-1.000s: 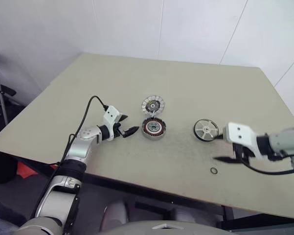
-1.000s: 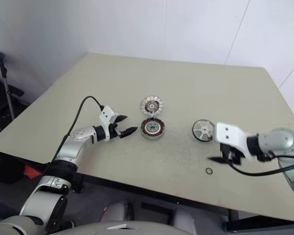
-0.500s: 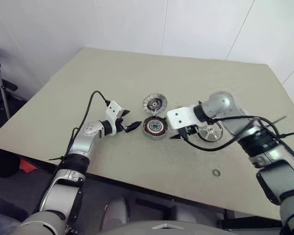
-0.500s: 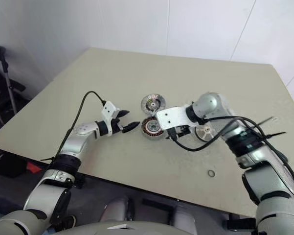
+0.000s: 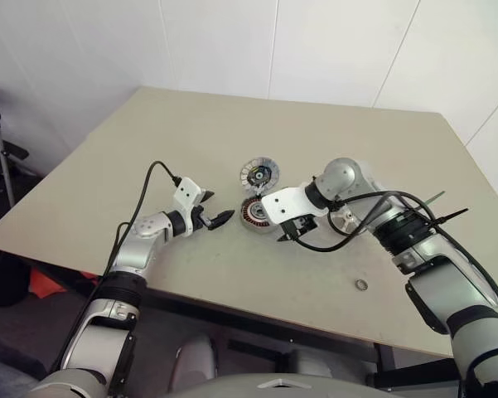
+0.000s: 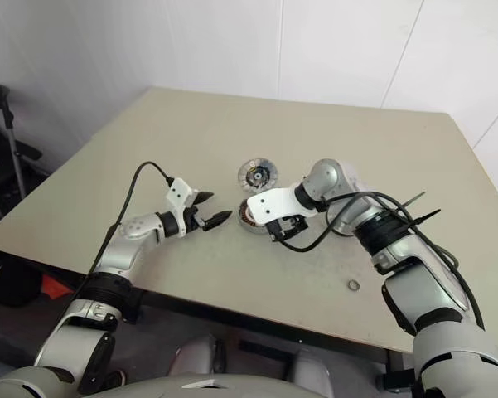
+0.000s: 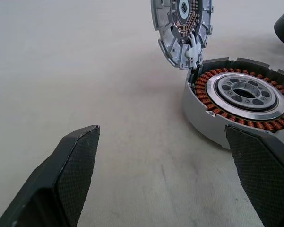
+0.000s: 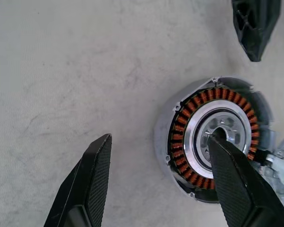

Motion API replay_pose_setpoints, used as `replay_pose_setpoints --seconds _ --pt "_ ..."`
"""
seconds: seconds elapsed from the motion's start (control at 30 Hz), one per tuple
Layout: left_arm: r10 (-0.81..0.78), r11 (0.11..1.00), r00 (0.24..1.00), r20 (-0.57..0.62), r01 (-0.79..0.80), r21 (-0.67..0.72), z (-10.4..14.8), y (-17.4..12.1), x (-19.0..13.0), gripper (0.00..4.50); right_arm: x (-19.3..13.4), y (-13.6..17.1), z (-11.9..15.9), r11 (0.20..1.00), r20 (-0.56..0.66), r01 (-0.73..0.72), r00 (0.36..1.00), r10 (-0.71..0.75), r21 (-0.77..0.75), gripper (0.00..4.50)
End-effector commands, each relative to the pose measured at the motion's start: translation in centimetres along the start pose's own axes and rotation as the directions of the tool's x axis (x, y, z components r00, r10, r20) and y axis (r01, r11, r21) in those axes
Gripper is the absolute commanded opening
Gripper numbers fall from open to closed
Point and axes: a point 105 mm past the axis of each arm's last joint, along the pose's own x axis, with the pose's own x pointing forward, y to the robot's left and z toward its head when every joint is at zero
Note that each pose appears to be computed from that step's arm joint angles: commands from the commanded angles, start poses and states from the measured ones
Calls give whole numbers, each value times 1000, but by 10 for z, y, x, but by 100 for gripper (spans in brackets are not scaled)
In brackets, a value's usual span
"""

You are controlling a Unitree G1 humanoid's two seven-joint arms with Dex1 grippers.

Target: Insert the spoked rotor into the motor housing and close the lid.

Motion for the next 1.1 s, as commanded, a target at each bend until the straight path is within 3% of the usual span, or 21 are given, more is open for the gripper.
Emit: replay_pose_setpoints --seconds 0.03,0.3,1.1 --pt "9 1000 999 52 -11 25 15 1 -1 450 -6 -17 4 998 -27 35 999 -36 -49 360" --pt "22 1000 998 52 -22 14 13 -1 -3 450 1 -35 1 997 -58 45 997 -49 -60 360" --pt "48 999 998 49 -49 6 10 2 -8 450 12 -21 -3 989 -62 -4 998 -5 -146 360"
